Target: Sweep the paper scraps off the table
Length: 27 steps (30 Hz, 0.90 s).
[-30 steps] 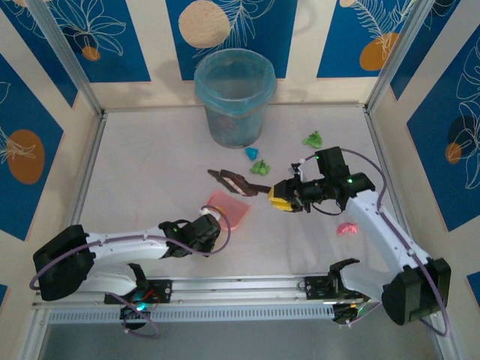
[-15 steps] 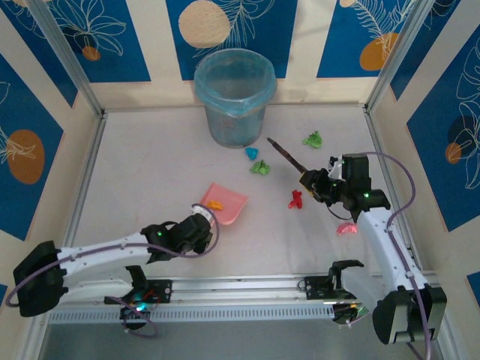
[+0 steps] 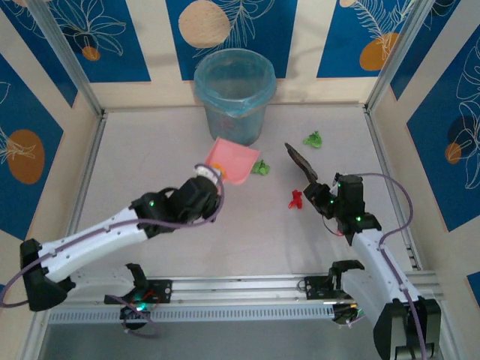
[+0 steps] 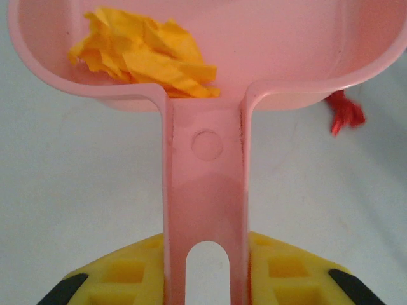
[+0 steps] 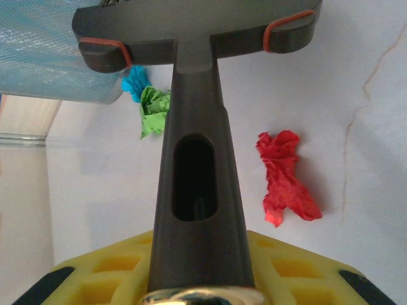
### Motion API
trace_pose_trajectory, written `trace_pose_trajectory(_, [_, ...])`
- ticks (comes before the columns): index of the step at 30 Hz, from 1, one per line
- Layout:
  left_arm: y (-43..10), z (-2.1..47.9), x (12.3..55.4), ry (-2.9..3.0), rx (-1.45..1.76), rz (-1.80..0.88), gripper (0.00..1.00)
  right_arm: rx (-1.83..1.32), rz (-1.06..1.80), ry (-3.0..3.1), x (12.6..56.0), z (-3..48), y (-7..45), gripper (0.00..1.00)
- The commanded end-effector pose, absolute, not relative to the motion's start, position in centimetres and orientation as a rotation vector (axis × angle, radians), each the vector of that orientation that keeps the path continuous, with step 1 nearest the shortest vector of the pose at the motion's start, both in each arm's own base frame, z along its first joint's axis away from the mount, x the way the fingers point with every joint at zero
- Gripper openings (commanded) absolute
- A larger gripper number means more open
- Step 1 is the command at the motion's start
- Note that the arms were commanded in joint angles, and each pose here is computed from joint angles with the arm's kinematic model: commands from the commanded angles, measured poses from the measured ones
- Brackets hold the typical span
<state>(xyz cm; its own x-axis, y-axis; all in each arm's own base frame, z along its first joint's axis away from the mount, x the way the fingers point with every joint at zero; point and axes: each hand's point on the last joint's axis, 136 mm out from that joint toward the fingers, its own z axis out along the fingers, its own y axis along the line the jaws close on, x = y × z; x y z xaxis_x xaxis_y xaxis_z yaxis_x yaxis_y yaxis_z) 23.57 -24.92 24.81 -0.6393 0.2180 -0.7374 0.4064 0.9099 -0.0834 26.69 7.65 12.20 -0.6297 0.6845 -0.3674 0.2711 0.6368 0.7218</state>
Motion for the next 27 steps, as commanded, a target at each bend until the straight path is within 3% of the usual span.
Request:
trace_pose_trajectory(1, [-25.4,27.8,26.5,2.287,0.417,-0.278,0.0,0.699,0.721,2.085,28.2,13.9,6.6,0.0])
trace_pose_trajectory(13, [-31.2,37.4,39.1,2.235,0.273,-0.485,0.0,0.643,0.612,2.08,28.3,13.8,6.5,0.0])
trace_pose_trajectory(20, [-33.5,39.7,43.8,2.209,0.079,-1.055,0.0,0.609,0.576,2.074,28.3,14.1,6.6,0.0])
trace_pose_trajectory(27, [-34.3,42.2,47.8,2.065,-0.159,-1.455,0.0,0.592,0.536,2.065,28.2,14.2,6.3,0.0])
